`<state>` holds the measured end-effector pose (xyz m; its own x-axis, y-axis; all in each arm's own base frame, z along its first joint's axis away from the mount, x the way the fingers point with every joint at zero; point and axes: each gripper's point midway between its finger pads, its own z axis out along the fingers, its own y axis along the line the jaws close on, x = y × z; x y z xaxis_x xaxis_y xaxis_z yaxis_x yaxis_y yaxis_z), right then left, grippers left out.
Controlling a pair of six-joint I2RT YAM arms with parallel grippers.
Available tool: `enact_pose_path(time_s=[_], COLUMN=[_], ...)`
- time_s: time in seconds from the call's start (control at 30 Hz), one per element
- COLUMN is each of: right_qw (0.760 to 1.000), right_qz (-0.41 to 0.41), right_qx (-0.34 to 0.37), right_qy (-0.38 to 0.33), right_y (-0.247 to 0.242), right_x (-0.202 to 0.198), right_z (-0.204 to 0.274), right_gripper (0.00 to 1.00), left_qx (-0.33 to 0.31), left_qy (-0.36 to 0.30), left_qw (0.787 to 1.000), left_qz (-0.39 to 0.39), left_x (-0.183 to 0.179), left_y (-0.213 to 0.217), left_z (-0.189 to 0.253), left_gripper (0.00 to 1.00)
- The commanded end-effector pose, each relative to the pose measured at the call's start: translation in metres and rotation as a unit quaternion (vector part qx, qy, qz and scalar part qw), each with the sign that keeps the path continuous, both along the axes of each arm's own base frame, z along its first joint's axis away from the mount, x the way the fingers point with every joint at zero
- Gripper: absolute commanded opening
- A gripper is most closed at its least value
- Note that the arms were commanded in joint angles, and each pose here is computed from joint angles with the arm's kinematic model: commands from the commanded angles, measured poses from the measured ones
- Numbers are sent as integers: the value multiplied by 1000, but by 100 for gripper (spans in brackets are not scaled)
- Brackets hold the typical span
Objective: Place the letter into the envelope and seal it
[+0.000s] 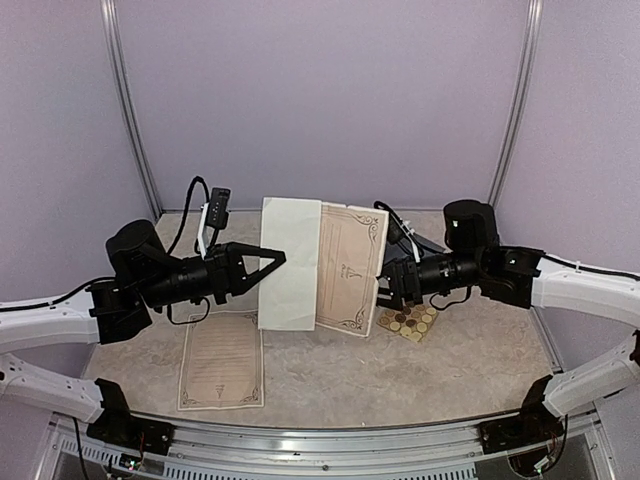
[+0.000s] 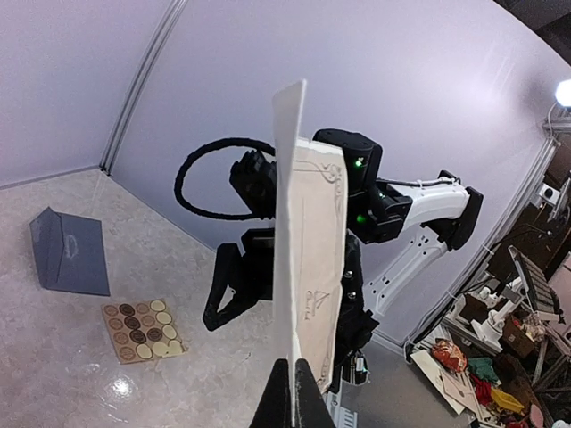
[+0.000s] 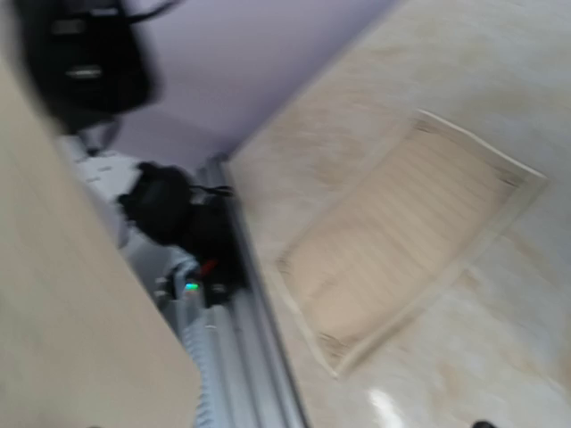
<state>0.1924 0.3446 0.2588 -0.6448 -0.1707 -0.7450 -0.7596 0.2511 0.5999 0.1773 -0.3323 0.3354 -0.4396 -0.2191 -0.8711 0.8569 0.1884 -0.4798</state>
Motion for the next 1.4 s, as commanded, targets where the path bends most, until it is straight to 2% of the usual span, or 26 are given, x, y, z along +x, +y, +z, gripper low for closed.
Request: enact_pose_path(time_s=[0.0,0.13,0.37,0.5,0.77,0.87,0.9,1.07,1.1,1.2,1.27,1.37], right_qw=[993,984,984,982,978,978,979,982,983,988,992,996], right_qz=[68,99,95,104,131,129,127,110,103,69,41,12], right_qx=[90,135,140,148,155,158,158,150,148,131,112,82], right_qy=[-47,-59,-49,-43,-42,-39,-37,-30,-30,-38,-41,-40], right_y=[14,15,26,35,56,59,59,61,61,59,57,56], right_x=[-23,-39,-36,-36,-44,-43,-42,-36,-34,-24,-15,-5], right_z=[51,72,70,73,78,77,77,71,69,65,60,50], right_gripper=[86,89,88,78,64,51,40,0,0,0,0,0], left_qx=[-10,-9,-14,-13,-8,-5,-5,-3,-2,-1,0,1], left_qy=[-7,-6,-14,-15,-16,-16,-16,-14,-14,-10,-6,-2], left_qw=[1000,1000,999,999,998,998,998,998,998,998,998,998], left_qz=[2,-5,-29,-40,-56,-61,-62,-64,-64,-62,-61,-60], left_x=[0,-2,-10,-14,-19,-20,-21,-21,-21,-21,-21,-21], left_y=[-3,-4,-9,-12,-20,-23,-23,-25,-25,-24,-24,-24], left_z=[6,4,8,7,5,3,4,2,2,1,0,-1], left_gripper=[0,0,0,0,0,0,0,0,1,25,47,63])
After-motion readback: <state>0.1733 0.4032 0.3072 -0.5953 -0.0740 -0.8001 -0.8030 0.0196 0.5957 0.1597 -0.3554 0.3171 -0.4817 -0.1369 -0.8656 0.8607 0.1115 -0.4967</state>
